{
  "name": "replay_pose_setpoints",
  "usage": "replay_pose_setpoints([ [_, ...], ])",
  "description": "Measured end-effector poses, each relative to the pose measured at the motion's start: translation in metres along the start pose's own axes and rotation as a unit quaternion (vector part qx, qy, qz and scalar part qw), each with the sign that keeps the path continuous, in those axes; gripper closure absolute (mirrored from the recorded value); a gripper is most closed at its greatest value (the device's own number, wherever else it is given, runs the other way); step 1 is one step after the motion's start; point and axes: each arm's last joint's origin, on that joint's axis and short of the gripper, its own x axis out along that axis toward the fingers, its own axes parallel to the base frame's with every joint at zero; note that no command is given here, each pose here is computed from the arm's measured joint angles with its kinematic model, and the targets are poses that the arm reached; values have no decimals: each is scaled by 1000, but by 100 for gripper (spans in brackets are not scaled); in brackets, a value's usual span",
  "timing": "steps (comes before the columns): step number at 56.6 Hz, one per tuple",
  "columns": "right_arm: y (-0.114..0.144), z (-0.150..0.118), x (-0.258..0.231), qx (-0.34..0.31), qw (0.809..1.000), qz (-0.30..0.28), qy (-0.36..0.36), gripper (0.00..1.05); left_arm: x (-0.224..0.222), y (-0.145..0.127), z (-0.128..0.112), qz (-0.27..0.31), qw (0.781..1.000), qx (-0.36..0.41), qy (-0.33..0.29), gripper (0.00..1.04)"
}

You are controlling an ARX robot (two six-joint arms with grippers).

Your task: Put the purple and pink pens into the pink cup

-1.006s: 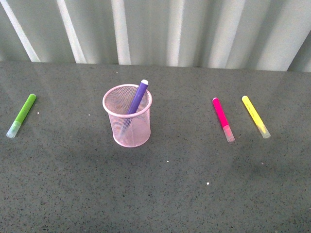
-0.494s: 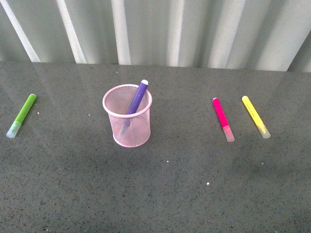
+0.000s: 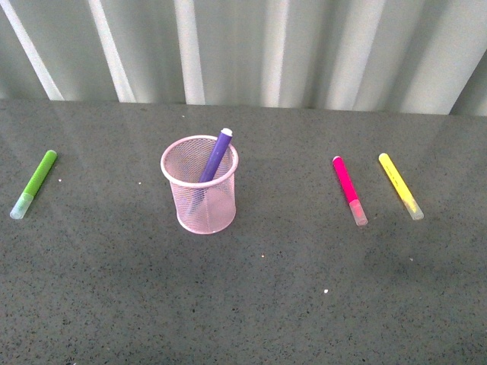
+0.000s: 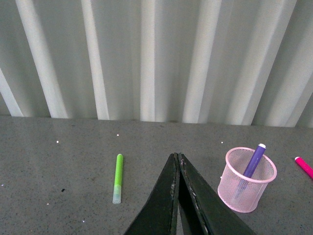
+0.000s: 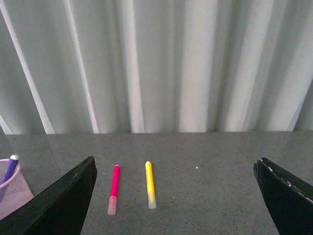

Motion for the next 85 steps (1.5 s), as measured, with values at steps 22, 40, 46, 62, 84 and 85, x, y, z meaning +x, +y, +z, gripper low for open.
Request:
replay_pose_setpoints([
  [22, 0, 0, 0, 0, 1000, 0, 0, 7, 0, 0, 0, 0, 1000, 0, 0, 44],
  [40, 5, 1, 54, -22, 981, -29, 193, 7, 0, 0, 0, 0, 1000, 1, 0, 7],
  [46, 11, -4, 77, -50, 972, 11, 229, 7, 0, 0, 0, 0, 1000, 1, 0, 7],
  [62, 22, -11, 136, -25, 934, 73, 348, 7, 0, 0, 0, 0, 1000, 1, 0, 7],
  [84, 30, -19, 232, 36, 914, 26, 404, 7, 0, 0, 0, 0, 1000, 1, 0, 7],
  [85, 31, -21, 236, 36, 913, 26, 407, 7, 0, 0, 0, 0, 1000, 1, 0, 7],
])
